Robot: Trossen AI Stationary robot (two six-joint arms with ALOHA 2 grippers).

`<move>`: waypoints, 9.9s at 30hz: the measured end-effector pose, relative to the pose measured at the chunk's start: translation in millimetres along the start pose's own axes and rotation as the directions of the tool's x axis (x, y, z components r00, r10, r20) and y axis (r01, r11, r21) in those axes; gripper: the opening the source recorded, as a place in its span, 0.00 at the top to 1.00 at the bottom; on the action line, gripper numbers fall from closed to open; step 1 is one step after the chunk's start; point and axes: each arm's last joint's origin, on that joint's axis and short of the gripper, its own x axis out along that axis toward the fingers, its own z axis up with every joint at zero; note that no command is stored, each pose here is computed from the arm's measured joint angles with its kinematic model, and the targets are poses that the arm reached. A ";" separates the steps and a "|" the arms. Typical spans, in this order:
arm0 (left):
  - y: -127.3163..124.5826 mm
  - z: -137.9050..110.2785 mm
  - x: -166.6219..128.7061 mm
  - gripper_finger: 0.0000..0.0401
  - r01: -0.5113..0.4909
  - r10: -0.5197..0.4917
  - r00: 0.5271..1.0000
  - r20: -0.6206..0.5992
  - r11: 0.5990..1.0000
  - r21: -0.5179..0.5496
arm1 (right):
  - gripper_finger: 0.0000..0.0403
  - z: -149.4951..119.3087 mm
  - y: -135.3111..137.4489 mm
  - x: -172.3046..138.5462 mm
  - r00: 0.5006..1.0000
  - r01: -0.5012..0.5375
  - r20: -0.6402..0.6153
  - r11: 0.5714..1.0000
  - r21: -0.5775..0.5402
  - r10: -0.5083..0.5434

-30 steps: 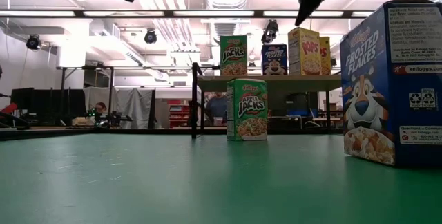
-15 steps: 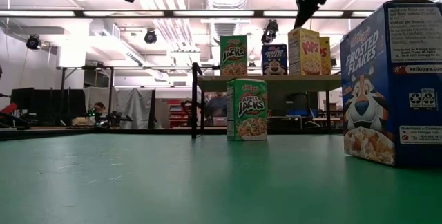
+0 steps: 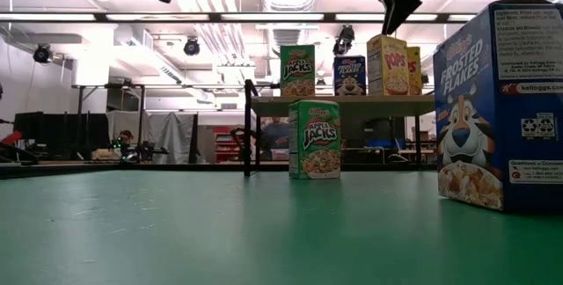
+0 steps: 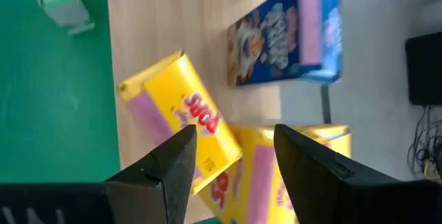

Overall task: Stack cereal on shelf
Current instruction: Put the yellow cereal box on the shelf aligned with the other yellow cereal box

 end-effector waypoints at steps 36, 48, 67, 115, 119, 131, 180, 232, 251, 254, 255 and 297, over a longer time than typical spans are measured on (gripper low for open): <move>-0.5 -6.4 -0.2 0.32 0.007 -0.005 0.998 -0.064 1.000 0.019 | 0.24 10.4 3.5 1.3 0.992 -0.124 0.027 0.992 0.010 0.123; -0.6 -7.7 -0.3 0.32 0.008 -0.006 0.997 -0.076 1.000 0.024 | 0.23 15.0 2.8 26.2 0.982 -0.182 -0.051 0.983 -0.015 0.181; -0.7 -8.4 -0.3 0.32 0.009 -0.007 0.997 -0.083 1.000 0.030 | 0.23 18.3 2.1 43.7 0.974 -0.206 -0.091 0.978 0.032 0.208; -0.5 -6.2 -0.3 0.32 0.009 -0.006 0.997 -0.077 1.000 0.028 | 0.42 5.7 7.0 32.2 0.957 -0.127 -0.218 0.953 0.275 0.191; -0.5 -6.2 -0.3 0.32 0.009 -0.006 0.997 -0.077 1.000 0.028 | 0.45 4.9 7.5 31.9 0.954 -0.133 -0.226 0.955 0.267 0.196; -0.5 -6.1 -0.3 0.32 0.009 -0.006 0.997 -0.077 1.000 0.028 | 0.52 4.5 7.6 30.9 0.955 -0.137 -0.224 0.959 0.248 0.194; -0.6 -6.8 -0.3 0.32 0.009 -0.007 0.997 -0.083 1.000 0.022 | 0.47 -10.9 17.4 21.5 0.972 -0.116 -0.172 0.967 0.228 0.157; -0.5 -5.9 -0.2 0.32 0.020 -0.006 0.997 -0.075 0.981 0.195 | 0.67 -28.1 18.7 -48.7 0.990 0.121 -0.141 0.633 0.765 -0.019; 0.9 5.4 0.0 0.32 -0.018 0.008 0.999 0.035 0.952 0.307 | 0.97 -73.0 45.5 -46.1 0.944 0.328 -0.296 0.475 0.817 -0.143; 0.9 5.2 0.1 0.32 -0.018 0.008 0.999 0.035 0.952 0.307 | 0.97 -79.0 50.7 -39.1 0.943 0.332 -0.303 0.466 0.820 -0.138; 0.9 5.1 0.1 0.32 -0.017 0.007 0.999 0.034 0.952 0.307 | 0.97 -79.8 51.5 -36.3 0.944 0.329 -0.298 0.464 0.822 -0.142; 0.7 3.7 0.2 0.32 -0.012 0.006 1.000 0.020 0.953 0.302 | 0.97 -60.2 42.3 -0.8 0.967 0.236 -0.135 0.554 0.798 -0.217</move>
